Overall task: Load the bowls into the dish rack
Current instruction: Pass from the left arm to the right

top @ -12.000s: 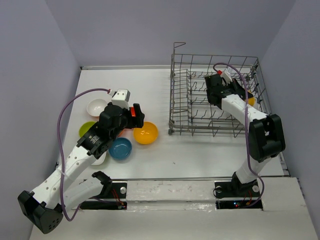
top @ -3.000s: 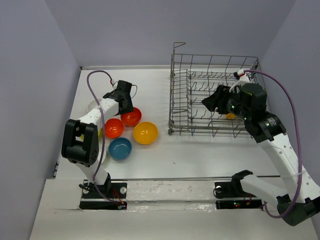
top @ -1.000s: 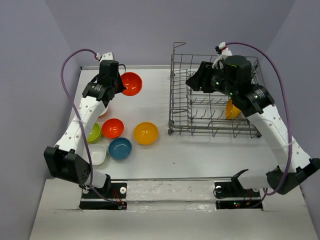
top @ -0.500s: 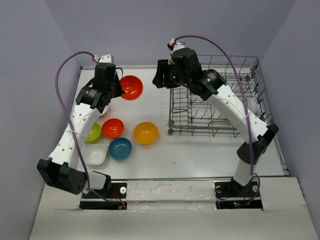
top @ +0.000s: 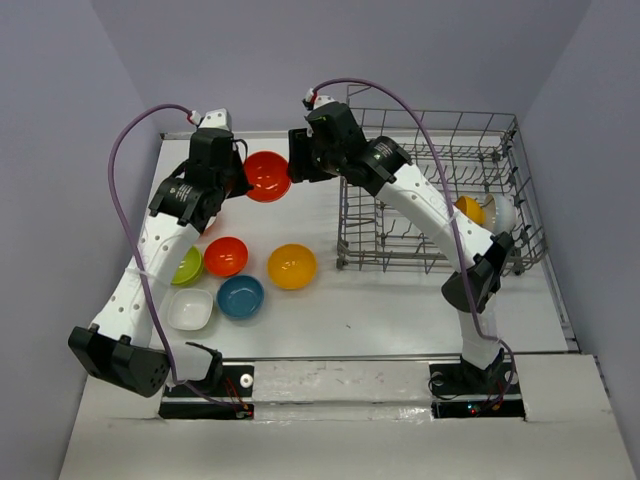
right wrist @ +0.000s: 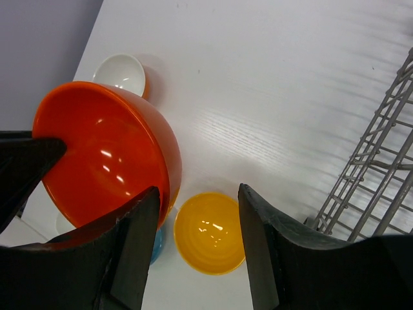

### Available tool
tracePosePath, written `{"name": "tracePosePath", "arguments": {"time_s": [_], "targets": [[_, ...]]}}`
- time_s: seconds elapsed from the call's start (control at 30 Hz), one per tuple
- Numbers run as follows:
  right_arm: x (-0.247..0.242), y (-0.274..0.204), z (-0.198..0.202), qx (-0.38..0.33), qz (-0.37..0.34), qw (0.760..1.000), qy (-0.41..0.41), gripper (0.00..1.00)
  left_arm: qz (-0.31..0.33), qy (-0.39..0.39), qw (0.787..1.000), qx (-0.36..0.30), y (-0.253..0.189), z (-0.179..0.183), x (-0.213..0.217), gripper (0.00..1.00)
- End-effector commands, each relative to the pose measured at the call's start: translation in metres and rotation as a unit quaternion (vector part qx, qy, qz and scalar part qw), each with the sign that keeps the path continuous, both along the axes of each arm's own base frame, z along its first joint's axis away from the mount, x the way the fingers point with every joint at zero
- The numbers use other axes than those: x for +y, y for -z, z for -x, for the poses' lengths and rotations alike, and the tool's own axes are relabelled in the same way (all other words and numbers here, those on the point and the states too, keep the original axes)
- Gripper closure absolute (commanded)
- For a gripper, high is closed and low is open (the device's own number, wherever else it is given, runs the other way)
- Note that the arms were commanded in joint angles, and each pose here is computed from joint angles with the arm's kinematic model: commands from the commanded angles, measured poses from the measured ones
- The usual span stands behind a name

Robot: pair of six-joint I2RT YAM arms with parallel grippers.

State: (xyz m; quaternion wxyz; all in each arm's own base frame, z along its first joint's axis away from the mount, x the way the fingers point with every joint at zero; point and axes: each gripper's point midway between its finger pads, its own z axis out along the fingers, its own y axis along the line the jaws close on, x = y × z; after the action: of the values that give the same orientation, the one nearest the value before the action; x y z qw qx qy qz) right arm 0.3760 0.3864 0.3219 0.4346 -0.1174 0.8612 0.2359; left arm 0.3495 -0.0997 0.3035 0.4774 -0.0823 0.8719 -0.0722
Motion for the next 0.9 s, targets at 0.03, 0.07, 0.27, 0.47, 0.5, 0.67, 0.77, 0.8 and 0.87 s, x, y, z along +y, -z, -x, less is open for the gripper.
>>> {"name": "tracePosePath", "arguments": {"time_s": [0.03, 0.07, 0.27, 0.47, 0.5, 0.67, 0.77, 0.8, 0.87], "targets": [[0.008, -0.019, 0.001, -0.025, -0.01, 1.0, -0.004, 0.43, 0.02, 0.014, 0.999, -0.035, -0.021, 0.003, -0.009, 1.0], [0.009, -0.018, 0.0, -0.025, -0.01, 1.0, -0.004, 0.43, 0.02, 0.013, 0.999, -0.034, -0.021, 0.003, -0.009, 1.0], [0.014, -0.014, -0.003, -0.027, -0.006, 1.0, 0.001, 0.43, 0.021, 0.022, 0.999, -0.033, -0.021, 0.004, -0.017, 1.0], [0.012, -0.011, -0.005, -0.029, 0.001, 1.0, 0.009, 0.48, 0.021, 0.026, 0.999, -0.033, -0.022, 0.006, -0.023, 1.0], [0.011, -0.012, -0.005, -0.029, 0.001, 1.0, 0.009, 0.48, 0.022, 0.026, 0.999, -0.034, -0.023, 0.006, -0.024, 1.0], [0.011, -0.007, -0.005, -0.024, 0.004, 1.0, 0.012, 0.58, 0.02, 0.025, 0.999, -0.034, -0.024, 0.008, -0.025, 1.0], [0.01, -0.005, -0.005, -0.024, 0.007, 1.0, 0.011, 0.67, 0.02, 0.025, 0.999, -0.035, -0.025, 0.009, -0.025, 1.0], [0.01, -0.005, -0.005, -0.024, 0.008, 1.0, 0.011, 0.69, 0.019, 0.025, 0.999, -0.036, -0.026, 0.009, -0.025, 1.0], [0.009, -0.003, -0.005, -0.024, 0.012, 1.0, 0.013, 0.72, 0.018, 0.025, 0.999, -0.036, -0.026, 0.009, -0.024, 1.0]]}}
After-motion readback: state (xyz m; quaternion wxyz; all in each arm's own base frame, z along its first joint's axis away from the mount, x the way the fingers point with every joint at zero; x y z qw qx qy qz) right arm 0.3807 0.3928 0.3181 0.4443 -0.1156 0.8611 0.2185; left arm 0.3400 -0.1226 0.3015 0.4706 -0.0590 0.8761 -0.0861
